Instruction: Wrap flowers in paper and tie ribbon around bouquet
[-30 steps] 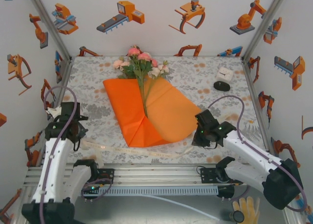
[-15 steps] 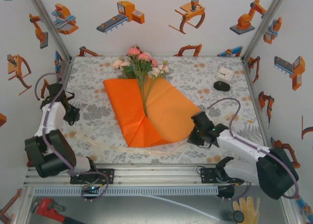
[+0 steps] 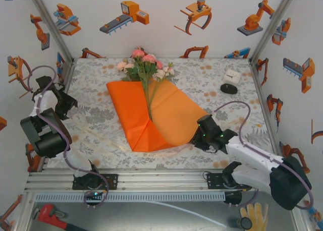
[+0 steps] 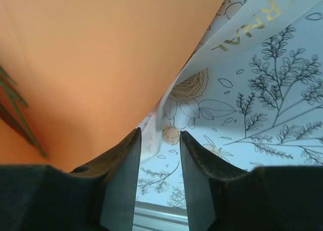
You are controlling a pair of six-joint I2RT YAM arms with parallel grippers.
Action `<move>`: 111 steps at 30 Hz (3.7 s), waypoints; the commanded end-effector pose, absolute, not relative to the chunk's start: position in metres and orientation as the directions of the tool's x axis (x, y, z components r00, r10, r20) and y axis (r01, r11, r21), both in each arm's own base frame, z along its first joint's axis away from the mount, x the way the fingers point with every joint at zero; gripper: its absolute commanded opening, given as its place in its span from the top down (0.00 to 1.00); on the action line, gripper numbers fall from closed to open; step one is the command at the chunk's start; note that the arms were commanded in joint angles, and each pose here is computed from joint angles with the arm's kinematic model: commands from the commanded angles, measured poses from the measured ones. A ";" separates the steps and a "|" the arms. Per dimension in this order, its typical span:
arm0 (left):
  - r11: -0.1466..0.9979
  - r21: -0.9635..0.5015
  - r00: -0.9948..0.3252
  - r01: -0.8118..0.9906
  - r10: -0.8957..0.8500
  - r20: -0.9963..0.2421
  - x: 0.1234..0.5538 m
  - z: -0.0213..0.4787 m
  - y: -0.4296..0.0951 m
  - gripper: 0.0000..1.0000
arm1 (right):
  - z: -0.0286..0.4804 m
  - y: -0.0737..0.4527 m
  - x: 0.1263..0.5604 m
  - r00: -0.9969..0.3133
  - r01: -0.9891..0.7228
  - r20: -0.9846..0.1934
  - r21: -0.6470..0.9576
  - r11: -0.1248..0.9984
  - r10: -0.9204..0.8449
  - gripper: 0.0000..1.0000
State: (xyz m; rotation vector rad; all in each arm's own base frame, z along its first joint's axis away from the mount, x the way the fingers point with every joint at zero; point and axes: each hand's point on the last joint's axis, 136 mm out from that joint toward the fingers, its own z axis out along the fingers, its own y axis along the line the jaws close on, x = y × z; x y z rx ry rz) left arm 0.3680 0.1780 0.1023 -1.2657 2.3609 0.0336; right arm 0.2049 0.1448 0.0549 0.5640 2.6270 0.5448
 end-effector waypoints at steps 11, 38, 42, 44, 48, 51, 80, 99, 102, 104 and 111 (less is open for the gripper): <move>0.875 -0.475 -0.710 0.093 -0.276 -0.648 0.319 0.279 -0.105 0.23 | 0.095 0.091 0.287 -0.811 0.315 -0.402 0.313 0.896 0.425 0.54; 0.619 0.264 -0.321 0.740 0.670 -0.670 0.160 0.116 -0.370 0.14 | 0.093 0.047 0.334 -0.819 0.307 -0.356 0.392 0.867 0.450 0.40; 0.633 0.304 -0.323 0.712 0.680 -0.658 0.169 0.097 -0.376 0.16 | 0.107 0.046 0.336 -0.806 0.298 -0.382 0.399 0.867 0.453 0.40; 0.645 0.303 -0.340 0.702 0.676 -0.654 0.169 0.088 -0.377 0.18 | 0.112 0.044 0.336 -0.802 0.297 -0.392 0.394 0.870 0.451 0.40; 0.685 0.301 -0.370 0.663 0.650 -0.664 0.172 0.077 -0.371 0.29 | 0.121 0.042 0.335 -0.793 0.297 -0.409 0.390 0.872 0.452 0.40; 0.707 0.283 -0.381 0.648 0.623 -0.683 0.173 0.080 -0.367 0.46 | 0.125 0.041 0.334 -0.788 0.298 -0.416 0.389 0.872 0.454 0.40; 0.727 -0.681 -0.445 -0.088 -0.641 -0.626 0.198 0.107 -0.164 1.00 | 0.105 0.271 0.363 -0.870 -0.208 -0.476 0.585 0.784 0.124 0.47; 0.697 -0.646 -0.427 -0.311 -0.710 -0.560 0.187 0.059 -0.102 0.93 | 0.109 0.407 0.333 -0.876 -0.413 -0.473 0.635 0.652 -0.094 0.55; 0.693 -0.655 -0.457 -0.302 -0.708 -0.538 0.191 0.058 -0.102 0.90 | 0.105 0.422 0.331 -0.878 -0.419 -0.467 0.639 0.645 -0.107 0.55; 0.698 -0.659 -0.484 -0.282 -0.696 -0.530 0.194 0.062 -0.104 0.87 | 0.105 0.430 0.330 -0.881 -0.419 -0.459 0.654 0.630 -0.110 0.56; 0.701 -0.631 -0.516 -0.332 -0.696 -0.500 0.192 0.052 -0.092 0.77 | 0.076 0.432 0.334 -0.898 -0.382 -0.429 0.645 0.662 -0.100 0.55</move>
